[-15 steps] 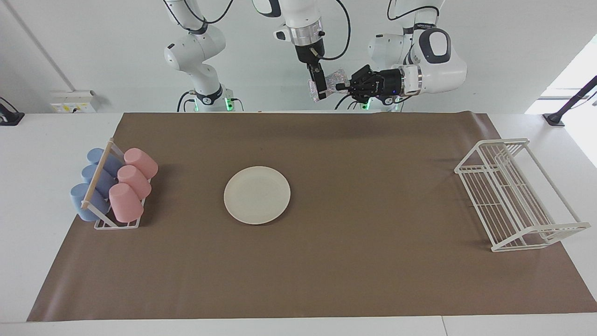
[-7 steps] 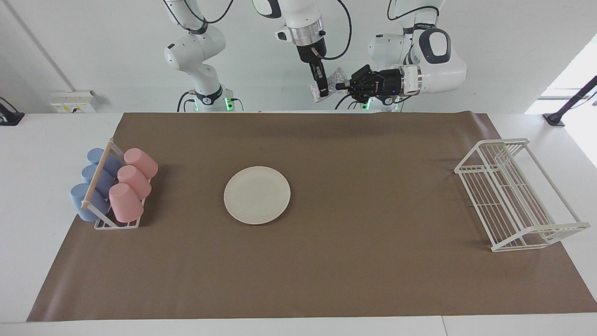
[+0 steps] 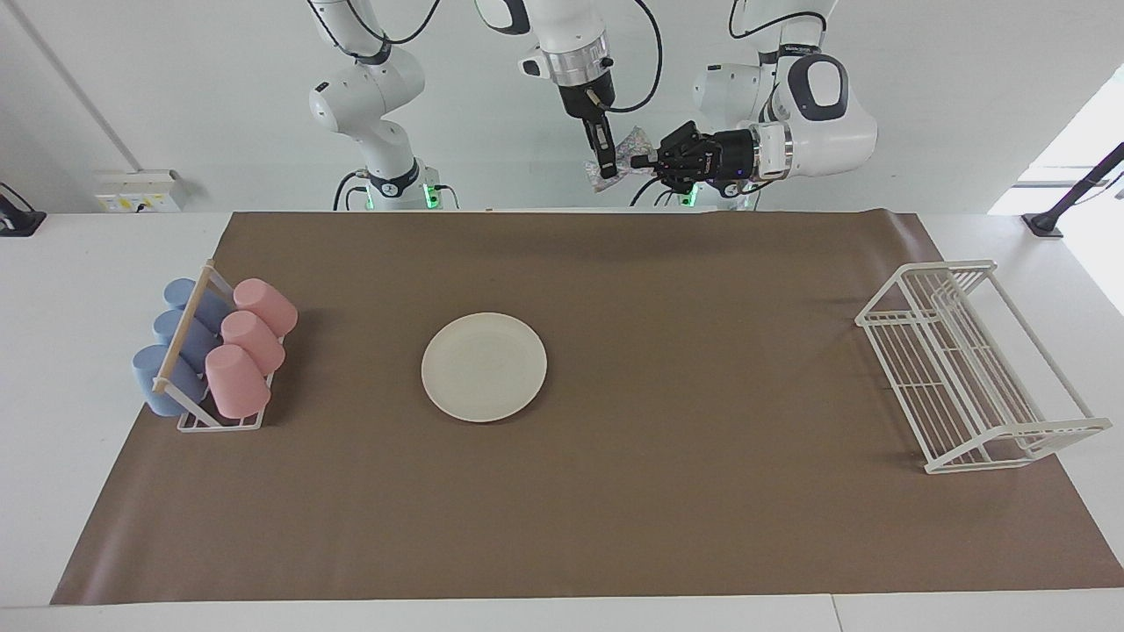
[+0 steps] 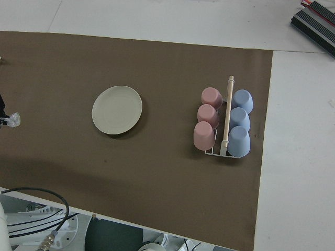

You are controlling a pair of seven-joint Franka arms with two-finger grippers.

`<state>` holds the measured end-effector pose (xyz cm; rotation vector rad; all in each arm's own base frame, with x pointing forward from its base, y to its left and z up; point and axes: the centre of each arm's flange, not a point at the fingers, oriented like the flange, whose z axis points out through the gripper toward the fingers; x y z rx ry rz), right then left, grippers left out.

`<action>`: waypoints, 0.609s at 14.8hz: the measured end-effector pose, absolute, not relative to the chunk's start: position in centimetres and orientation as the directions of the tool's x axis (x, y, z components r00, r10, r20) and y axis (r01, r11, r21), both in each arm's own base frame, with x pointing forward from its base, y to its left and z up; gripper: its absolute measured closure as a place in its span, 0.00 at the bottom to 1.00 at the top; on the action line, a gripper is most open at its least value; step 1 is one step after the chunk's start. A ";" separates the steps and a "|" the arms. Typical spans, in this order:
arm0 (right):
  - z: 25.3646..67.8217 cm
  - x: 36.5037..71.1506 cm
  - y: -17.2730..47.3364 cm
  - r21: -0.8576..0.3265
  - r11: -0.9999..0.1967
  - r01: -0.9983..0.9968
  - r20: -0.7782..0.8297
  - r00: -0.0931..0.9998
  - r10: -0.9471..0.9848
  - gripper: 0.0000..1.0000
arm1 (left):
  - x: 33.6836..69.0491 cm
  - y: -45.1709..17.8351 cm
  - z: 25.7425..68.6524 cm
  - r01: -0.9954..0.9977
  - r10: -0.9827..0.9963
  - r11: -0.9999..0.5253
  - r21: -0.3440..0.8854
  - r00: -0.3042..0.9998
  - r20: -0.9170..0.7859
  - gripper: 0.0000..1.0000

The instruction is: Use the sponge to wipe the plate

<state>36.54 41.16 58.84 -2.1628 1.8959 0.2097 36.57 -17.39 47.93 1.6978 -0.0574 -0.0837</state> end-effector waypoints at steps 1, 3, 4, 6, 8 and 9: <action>58.7 36.5 41.1 -0.092 -0.120 -0.989 -0.270 0.140 -0.953 0.90 | 36.6 -17.3 47.9 0.014 -0.087 -0.130 0.991 0.996 -0.025 0.76; 58.4 36.3 40.9 -0.073 -0.137 -0.988 -0.252 0.151 -0.956 0.90 | 36.6 -17.3 47.9 0.017 -0.086 -0.133 0.991 0.996 -0.029 0.53; 58.3 36.3 40.8 -0.073 -0.147 -0.987 -0.249 0.160 -0.955 0.90 | 36.6 -17.3 47.9 0.019 -0.086 -0.133 0.991 0.996 -0.031 0.42; 58.0 37.1 40.0 -0.081 -0.175 -0.981 -0.240 0.190 -0.952 0.90 | 36.6 -17.2 47.8 0.020 -0.088 -0.138 0.990 0.996 -0.032 0.19; 56.7 39.5 37.6 -0.099 -0.209 -0.973 -0.227 0.227 -0.947 0.90 | 36.6 -17.2 47.8 0.021 -0.089 -0.141 0.990 0.995 -0.034 0.00; 55.6 41.0 36.2 -0.114 -0.221 -0.969 -0.221 0.241 -0.945 0.90 | 36.6 -17.2 47.8 0.026 -0.088 -0.143 0.989 0.995 -0.039 0.00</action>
